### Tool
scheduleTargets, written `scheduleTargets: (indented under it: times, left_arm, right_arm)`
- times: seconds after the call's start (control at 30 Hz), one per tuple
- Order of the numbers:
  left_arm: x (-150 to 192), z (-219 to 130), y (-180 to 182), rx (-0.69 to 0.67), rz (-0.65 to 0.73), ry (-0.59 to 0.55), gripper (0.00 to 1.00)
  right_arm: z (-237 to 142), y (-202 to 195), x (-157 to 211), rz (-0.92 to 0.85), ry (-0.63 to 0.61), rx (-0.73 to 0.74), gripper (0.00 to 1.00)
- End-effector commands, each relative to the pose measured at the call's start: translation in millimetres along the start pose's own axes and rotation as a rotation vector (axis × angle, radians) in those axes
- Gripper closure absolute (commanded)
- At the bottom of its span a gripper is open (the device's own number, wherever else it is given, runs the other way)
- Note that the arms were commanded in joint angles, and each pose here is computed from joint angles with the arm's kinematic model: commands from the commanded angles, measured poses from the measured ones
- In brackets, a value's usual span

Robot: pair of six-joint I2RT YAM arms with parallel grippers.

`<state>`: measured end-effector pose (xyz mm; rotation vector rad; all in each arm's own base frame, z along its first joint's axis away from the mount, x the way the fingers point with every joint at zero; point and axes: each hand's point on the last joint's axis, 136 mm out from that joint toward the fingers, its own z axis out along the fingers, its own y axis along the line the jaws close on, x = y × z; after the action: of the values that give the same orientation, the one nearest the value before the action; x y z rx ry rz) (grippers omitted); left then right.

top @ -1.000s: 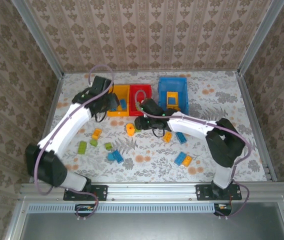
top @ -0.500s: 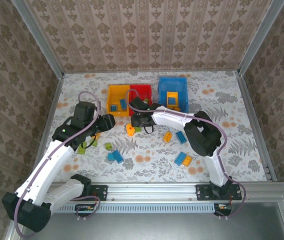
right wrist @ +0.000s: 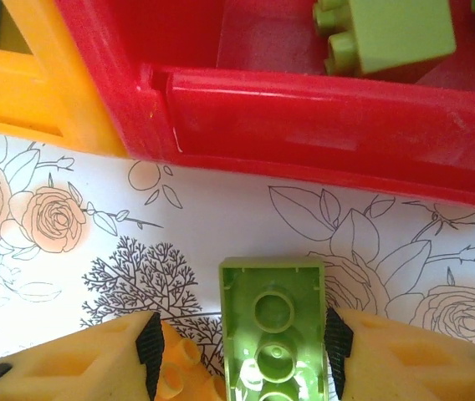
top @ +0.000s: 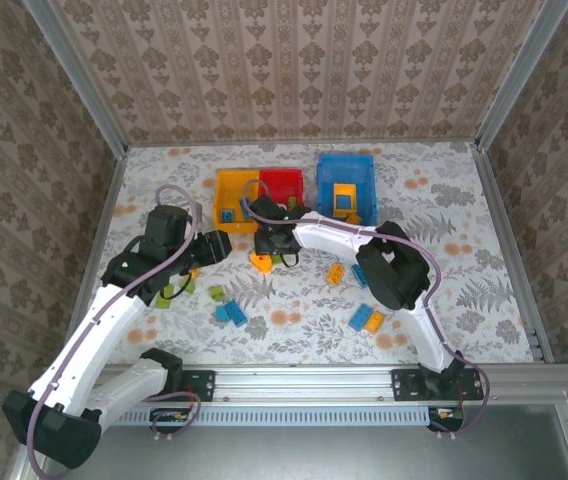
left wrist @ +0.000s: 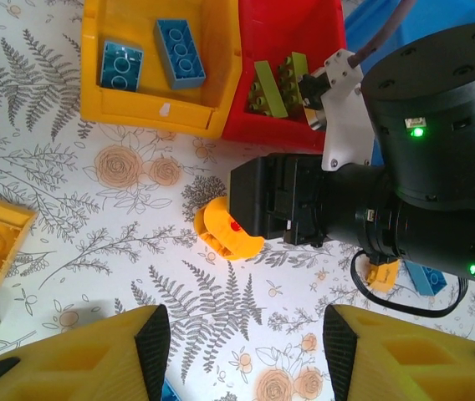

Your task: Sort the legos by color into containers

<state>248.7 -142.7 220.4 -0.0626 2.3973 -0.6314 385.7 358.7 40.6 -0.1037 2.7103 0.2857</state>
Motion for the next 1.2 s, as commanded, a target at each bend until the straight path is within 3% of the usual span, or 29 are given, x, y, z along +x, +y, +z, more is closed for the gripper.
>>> scheduleTargets:
  times: [0.0, 0.23, 0.63, 0.9, 1.17]
  left_arm:
    - [6, -2, 2, 0.007, 0.015, 0.013, 0.46]
    - [4, -1, 2, 0.012, 0.006, 0.007, 0.46]
    - [6, 2, 3, 0.016, -0.009, 0.005, 0.46]
    - [4, 1, -2, 0.042, -0.004, -0.003, 0.46]
    - [9, -5, -7, 0.103, -0.015, -0.029, 0.45]
  right_arm:
    - [13, -20, 27, -0.025, 0.092, 0.109, 0.44]
    - [11, -32, 34, -0.044, 0.095, 0.145, 0.51]
    - [-5, -15, 23, -0.087, 0.073, 0.084, 0.40]
    - [14, -28, 36, -0.102, 0.138, 0.139, 0.42]
    - [27, -28, 42, -0.130, 0.161, 0.141, 0.57]
